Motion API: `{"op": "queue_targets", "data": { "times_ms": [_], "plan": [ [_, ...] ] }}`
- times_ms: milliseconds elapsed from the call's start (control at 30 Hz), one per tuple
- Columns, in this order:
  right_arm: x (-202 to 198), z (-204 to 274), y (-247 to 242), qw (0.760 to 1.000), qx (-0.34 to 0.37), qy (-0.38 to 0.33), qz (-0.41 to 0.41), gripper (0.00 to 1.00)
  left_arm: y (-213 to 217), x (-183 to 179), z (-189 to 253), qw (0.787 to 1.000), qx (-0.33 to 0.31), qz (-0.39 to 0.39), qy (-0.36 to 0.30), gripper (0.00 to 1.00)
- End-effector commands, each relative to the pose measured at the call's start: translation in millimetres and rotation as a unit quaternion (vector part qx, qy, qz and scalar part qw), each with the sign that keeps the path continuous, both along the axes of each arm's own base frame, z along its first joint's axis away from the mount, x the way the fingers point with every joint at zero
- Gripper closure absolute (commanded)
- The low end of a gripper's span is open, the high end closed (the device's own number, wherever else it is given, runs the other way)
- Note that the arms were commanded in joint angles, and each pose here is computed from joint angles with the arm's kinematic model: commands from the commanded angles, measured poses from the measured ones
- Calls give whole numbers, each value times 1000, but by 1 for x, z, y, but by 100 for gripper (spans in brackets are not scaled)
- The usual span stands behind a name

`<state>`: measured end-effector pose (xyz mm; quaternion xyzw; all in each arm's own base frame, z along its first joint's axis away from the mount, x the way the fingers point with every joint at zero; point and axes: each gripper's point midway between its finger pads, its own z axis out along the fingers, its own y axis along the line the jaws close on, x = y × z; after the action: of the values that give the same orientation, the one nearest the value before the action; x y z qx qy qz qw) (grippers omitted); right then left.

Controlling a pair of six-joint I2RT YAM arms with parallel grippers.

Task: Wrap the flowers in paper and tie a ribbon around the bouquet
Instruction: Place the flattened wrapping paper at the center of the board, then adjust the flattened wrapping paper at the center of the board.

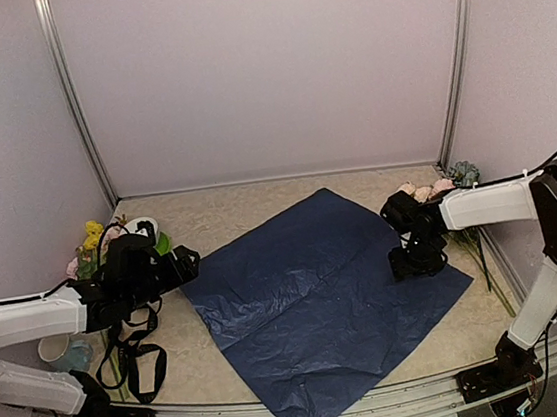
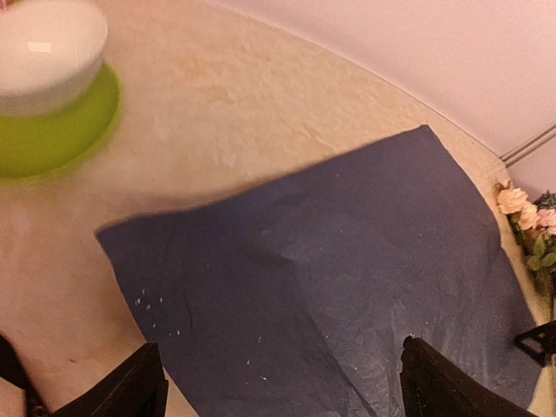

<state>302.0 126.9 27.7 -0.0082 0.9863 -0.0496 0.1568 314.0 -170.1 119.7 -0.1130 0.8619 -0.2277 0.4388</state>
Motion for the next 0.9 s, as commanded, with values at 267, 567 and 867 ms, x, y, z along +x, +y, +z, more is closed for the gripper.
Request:
{"op": "queue_targets", "data": {
  "times_ms": [267, 567, 867],
  "plan": [
    [-62, -2, 33, 995, 48, 87, 25, 38, -29, -4, -23, 970, 210, -108, 58, 37],
    [-30, -39, 21, 995, 42, 92, 21, 39, -40, -2, -63, 957, 233, -145, 93, 39],
    [20, -7, 8, 998, -12, 50, 31, 38, -35, 2, -79, 956, 223, -153, 115, 40]
  ]
}}
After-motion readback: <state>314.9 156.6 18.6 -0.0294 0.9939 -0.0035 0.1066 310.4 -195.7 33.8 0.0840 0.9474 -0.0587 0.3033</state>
